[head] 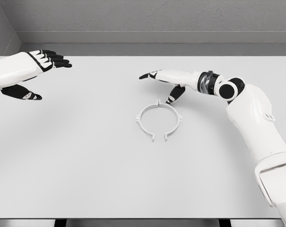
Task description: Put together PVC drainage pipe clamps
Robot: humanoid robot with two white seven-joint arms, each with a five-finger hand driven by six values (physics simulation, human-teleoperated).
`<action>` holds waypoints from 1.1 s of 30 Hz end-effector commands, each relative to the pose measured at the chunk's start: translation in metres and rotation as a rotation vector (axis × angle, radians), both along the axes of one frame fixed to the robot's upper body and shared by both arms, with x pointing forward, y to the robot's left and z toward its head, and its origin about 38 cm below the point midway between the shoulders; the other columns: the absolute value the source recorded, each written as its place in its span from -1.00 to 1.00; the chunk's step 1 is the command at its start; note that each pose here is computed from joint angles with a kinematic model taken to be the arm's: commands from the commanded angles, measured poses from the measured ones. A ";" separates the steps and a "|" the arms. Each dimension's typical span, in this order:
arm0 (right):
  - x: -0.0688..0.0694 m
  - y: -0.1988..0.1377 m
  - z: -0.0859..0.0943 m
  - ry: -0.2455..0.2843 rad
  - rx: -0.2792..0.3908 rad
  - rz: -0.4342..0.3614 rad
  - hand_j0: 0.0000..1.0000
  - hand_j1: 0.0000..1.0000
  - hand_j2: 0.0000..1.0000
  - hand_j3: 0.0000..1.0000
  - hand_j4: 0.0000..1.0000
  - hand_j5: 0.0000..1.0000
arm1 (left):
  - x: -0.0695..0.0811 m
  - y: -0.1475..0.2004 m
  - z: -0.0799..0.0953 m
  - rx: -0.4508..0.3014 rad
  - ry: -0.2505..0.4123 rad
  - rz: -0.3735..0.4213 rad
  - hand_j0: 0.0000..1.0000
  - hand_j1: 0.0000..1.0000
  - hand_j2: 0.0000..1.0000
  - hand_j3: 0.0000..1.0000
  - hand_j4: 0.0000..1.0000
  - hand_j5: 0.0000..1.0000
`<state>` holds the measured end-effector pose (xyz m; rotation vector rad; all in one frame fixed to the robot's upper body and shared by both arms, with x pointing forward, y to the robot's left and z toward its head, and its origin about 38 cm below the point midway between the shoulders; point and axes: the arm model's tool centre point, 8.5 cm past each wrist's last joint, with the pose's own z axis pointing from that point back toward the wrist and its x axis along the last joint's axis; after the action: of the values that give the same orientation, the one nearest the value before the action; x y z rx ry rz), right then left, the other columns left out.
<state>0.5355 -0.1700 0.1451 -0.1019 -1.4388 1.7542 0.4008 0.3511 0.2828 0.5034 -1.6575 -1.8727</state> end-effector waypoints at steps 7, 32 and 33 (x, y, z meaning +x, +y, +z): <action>0.009 -0.079 0.011 -0.002 0.000 -0.150 1.00 1.00 1.00 1.00 1.00 1.00 | 0.000 0.000 -0.001 -0.003 0.007 0.001 1.00 1.00 1.00 1.00 1.00 1.00; -0.035 -0.071 0.023 -0.150 0.003 -0.048 1.00 1.00 1.00 1.00 1.00 1.00 | -0.002 0.009 0.004 0.022 0.003 0.016 1.00 1.00 1.00 1.00 1.00 1.00; -0.038 -0.072 0.022 -0.153 0.002 -0.044 1.00 1.00 1.00 1.00 1.00 1.00 | -0.002 0.008 0.004 0.023 0.003 0.014 1.00 1.00 1.00 1.00 1.00 1.00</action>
<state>0.4975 -0.2456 0.1532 -0.2512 -1.4969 1.7306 0.3996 0.3566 0.2856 0.5179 -1.6351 -1.8849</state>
